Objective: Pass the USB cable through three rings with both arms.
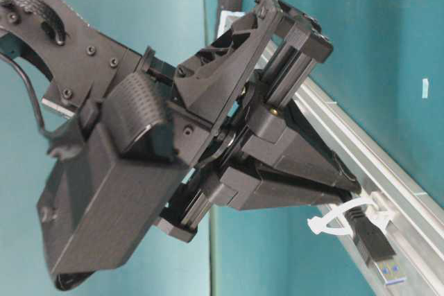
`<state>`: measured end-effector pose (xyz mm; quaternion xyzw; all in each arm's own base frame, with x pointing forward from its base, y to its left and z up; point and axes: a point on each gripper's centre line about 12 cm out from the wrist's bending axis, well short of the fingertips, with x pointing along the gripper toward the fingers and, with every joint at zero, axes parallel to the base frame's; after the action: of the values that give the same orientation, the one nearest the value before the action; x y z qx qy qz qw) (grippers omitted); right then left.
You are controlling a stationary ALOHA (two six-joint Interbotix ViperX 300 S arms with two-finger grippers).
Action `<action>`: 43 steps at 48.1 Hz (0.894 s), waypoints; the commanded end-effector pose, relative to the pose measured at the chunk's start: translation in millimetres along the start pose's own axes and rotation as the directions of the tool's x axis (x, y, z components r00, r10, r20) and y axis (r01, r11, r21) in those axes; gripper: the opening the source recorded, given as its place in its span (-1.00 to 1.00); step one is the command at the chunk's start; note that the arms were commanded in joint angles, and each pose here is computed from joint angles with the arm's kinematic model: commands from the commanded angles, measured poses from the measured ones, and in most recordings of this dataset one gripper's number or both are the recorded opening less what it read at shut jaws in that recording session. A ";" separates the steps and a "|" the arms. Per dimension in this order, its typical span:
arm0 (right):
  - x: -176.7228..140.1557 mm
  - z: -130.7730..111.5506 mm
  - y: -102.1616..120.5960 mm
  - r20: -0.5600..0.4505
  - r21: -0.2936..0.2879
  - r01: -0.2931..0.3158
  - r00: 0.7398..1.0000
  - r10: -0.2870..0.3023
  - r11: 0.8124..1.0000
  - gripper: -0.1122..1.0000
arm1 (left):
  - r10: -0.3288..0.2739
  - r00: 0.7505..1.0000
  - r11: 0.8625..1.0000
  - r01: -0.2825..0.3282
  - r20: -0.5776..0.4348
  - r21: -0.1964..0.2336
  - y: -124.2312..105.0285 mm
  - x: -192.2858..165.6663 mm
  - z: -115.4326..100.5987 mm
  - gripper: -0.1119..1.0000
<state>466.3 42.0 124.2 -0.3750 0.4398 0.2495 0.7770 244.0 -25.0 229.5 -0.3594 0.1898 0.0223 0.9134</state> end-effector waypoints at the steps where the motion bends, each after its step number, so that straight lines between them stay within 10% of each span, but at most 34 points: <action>1: 1.0 6.6 0.8 0.016 0.003 0.004 1.000 -0.004 1.000 -0.65 | -0.015 1.000 1.000 0.015 -0.021 -0.001 -6.3 5.4 -3.5 0.90; 20: -2.9 4.4 -7.2 0.036 0.135 0.022 0.999 -0.027 0.991 -0.65 | 0.002 0.996 0.998 -0.007 -0.086 -0.055 -2.0 67.1 -24.5 0.91; 43: -12.6 6.4 -12.5 0.050 0.151 0.039 0.998 -0.047 0.988 -0.65 | 0.050 0.987 0.998 -0.057 -0.151 -0.041 6.0 96.2 -41.0 0.90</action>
<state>469.3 38.7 131.9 -0.3222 0.4395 0.2163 0.8101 314.3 -55.1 158.7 -0.3755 0.2753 0.0309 0.8844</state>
